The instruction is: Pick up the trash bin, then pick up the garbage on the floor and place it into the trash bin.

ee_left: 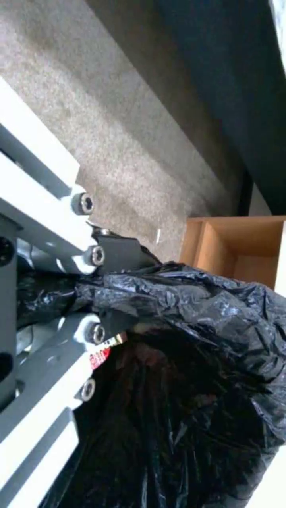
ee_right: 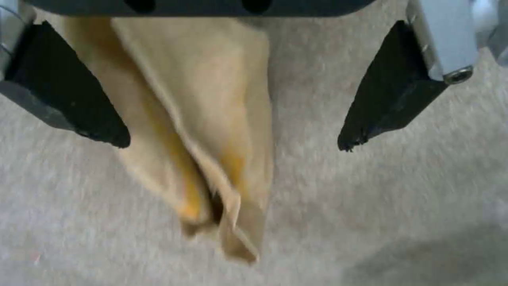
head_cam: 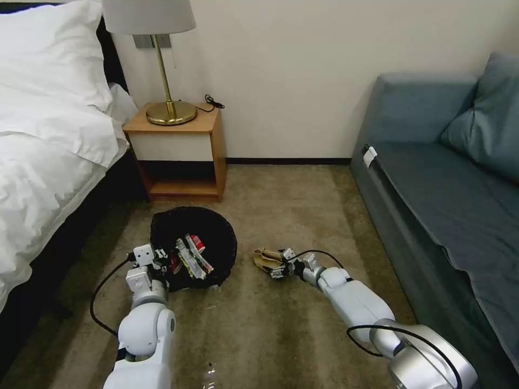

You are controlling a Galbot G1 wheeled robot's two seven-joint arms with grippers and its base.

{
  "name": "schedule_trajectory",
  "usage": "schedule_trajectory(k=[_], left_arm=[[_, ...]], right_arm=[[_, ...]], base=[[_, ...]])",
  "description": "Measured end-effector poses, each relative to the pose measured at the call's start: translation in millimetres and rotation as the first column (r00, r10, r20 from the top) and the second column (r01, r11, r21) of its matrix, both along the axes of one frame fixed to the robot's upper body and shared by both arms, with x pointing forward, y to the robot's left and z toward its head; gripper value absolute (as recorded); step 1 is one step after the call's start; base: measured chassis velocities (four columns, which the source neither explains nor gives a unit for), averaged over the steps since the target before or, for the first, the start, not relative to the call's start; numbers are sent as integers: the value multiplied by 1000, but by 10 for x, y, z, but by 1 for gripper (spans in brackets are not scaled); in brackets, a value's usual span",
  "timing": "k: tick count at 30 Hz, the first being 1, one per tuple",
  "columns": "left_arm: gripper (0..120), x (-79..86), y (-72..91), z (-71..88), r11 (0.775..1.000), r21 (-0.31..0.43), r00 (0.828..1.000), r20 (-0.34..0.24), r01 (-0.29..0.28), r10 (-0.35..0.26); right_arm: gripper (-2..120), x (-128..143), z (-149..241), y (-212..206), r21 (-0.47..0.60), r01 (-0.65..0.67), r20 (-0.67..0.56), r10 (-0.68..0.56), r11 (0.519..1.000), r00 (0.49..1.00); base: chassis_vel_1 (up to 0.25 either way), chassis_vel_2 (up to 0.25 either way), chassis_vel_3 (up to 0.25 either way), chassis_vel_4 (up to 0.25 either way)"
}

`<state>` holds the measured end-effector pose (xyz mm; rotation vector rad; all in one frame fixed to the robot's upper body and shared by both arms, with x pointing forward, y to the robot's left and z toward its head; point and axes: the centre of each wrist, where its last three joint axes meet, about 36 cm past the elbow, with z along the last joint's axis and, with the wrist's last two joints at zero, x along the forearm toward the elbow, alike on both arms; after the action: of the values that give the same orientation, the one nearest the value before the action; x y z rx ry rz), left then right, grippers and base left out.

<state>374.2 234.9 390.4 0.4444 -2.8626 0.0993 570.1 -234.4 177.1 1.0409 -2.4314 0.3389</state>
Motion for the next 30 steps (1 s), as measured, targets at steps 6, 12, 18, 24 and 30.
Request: schedule_trajectory(k=[6,12,18,24,30], left_arm=[[3,-39,-12,-18,1000,4,1000,-6,3,-3],[3,-97,-2,-14,1000,10,1000,-9,3,-3],[3,-111,9,20,1000,13,1000,0,1,-1],[3,-111,10,30,1000,11,1000,3,1,-1],[3,-98,18,42,1000,11,1000,8,0,0]], right_arm=[[100,-32,-64,88,-10,46,-33,-47,999,998],[100,-34,-76,70,-29,69,-45,-70,997,997],[82,-53,-99,-24,-38,102,-49,-104,994,993],[59,-92,-129,-95,-37,128,-51,-129,991,990],[43,-123,-153,-103,-35,142,-51,-144,989,988]], base=[[0,0,0,0],[0,0,0,0],[0,0,0,0],[0,0,0,0],[0,0,0,0]])
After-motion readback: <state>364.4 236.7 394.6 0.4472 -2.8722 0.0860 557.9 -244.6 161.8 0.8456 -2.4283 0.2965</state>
